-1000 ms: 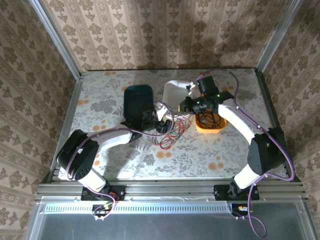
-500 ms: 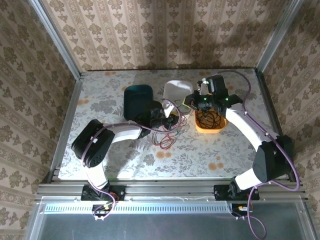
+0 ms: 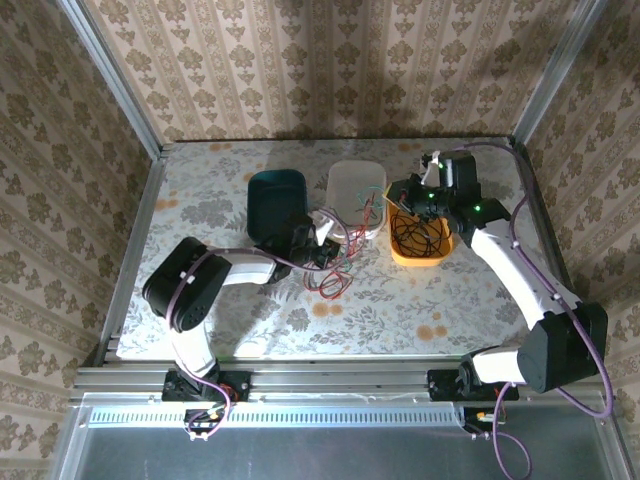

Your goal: Untangle the cables

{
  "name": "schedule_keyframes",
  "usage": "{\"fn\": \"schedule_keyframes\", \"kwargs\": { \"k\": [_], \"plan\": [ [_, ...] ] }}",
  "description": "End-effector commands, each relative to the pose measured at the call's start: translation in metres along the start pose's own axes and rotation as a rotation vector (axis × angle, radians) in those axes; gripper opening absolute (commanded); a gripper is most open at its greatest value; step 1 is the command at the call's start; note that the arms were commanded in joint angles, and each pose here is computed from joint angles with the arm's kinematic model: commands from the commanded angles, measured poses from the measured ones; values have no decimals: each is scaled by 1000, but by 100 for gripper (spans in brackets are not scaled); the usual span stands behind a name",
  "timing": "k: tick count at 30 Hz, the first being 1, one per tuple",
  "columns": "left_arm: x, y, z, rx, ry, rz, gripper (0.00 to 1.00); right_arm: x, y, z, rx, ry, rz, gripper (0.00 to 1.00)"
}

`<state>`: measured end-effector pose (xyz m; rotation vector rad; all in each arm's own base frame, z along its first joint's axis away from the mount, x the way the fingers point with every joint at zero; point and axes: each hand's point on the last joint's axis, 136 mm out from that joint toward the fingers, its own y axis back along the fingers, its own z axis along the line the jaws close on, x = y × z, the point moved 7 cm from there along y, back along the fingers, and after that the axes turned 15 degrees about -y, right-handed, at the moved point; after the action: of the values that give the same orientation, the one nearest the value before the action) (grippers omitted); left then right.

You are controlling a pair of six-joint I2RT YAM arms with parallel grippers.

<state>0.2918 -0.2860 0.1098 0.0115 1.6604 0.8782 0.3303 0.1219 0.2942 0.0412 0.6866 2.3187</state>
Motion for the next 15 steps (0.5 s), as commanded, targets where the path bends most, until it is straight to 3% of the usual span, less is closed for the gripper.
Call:
{"fn": "schedule_keyframes", "kwargs": {
  "k": [1, 9, 15],
  "plan": [
    [-30, 19, -16, 89, -53, -86, 26, -1, 2, -1, -2, -7, -22, 0],
    [-102, 30, -33, 123, -147, -262, 55, 0, 0, -1, -20, -21, -10, 0],
    [-129, 5, -30, 161, -129, -346, 60, 1, 1, 2, -29, -16, 1, 0]
  ]
}}
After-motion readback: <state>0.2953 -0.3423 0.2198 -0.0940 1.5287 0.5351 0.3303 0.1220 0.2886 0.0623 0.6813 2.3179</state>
